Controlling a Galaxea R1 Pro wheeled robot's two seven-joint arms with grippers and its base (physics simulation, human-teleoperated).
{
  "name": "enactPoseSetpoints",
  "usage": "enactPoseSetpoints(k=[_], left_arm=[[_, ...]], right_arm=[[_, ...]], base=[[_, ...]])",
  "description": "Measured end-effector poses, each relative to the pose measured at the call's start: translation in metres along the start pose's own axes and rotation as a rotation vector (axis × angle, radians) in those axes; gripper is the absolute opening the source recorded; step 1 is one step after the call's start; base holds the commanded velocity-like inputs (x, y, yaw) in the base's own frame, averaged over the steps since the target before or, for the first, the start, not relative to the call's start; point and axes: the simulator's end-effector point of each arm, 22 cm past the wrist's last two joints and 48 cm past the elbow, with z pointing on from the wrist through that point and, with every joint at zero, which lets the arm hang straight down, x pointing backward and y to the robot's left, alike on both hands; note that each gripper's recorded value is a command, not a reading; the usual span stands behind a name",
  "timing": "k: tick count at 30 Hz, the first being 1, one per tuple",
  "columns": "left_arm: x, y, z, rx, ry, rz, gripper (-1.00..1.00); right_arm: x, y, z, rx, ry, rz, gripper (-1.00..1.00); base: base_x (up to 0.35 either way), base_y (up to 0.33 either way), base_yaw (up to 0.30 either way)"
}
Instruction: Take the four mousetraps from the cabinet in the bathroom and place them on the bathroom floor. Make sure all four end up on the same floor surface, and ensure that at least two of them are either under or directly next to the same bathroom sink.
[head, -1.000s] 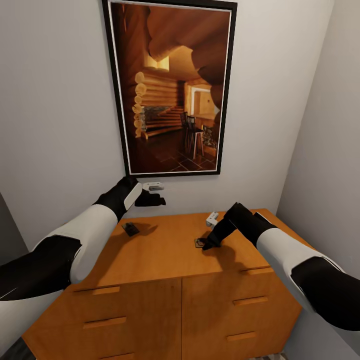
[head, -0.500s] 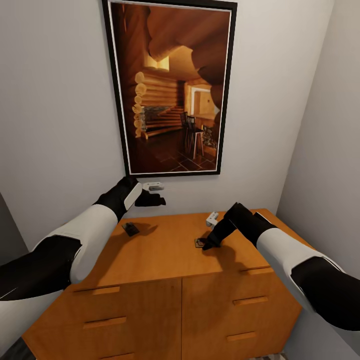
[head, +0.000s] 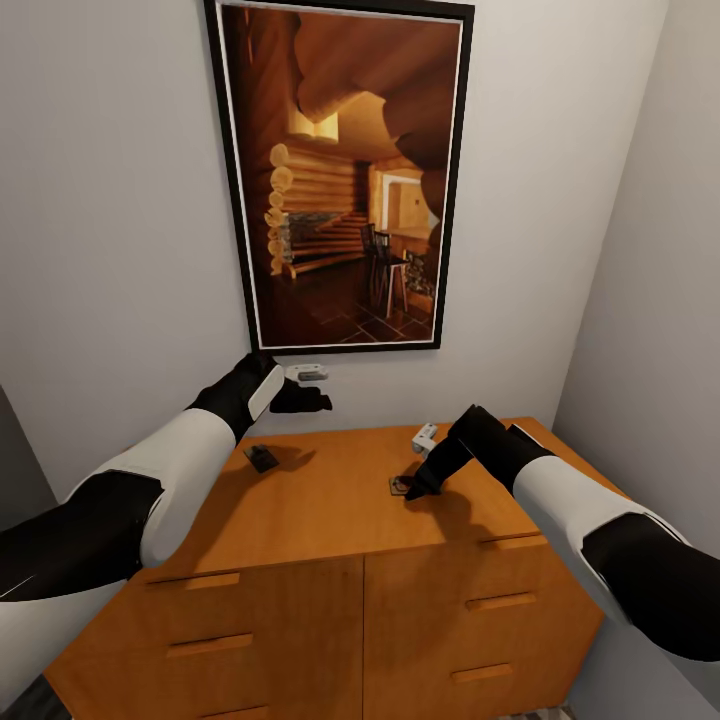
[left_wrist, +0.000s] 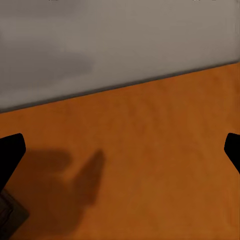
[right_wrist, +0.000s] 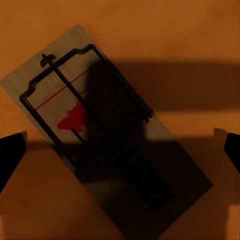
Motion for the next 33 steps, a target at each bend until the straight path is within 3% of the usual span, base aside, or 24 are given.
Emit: enactPoseSetpoints(k=[5,6,33], left_arm=[[0.0,-0.0001,0.0,0.0,0.0,0.0,1.0],[0.0,-0.0001,0.0,0.0,0.0,0.0,1.0],[-0.0017,-0.0012,-0.0006,0.002,-0.005,0.001,1.0]], right_arm=[[0.0,0.0,0.0001,-0.001,-0.001,0.001,1.0],[0.0001,-0.0002,0.0,0.0,0.0,0.0,-1.0],[-0.0002,-0.0047,0.0008,0.006,-0.016,0.012,-1.0]], base=[[0.0,0.0,0.0],[0.0,0.0,0.0],[0.0,0.0,0.0]])
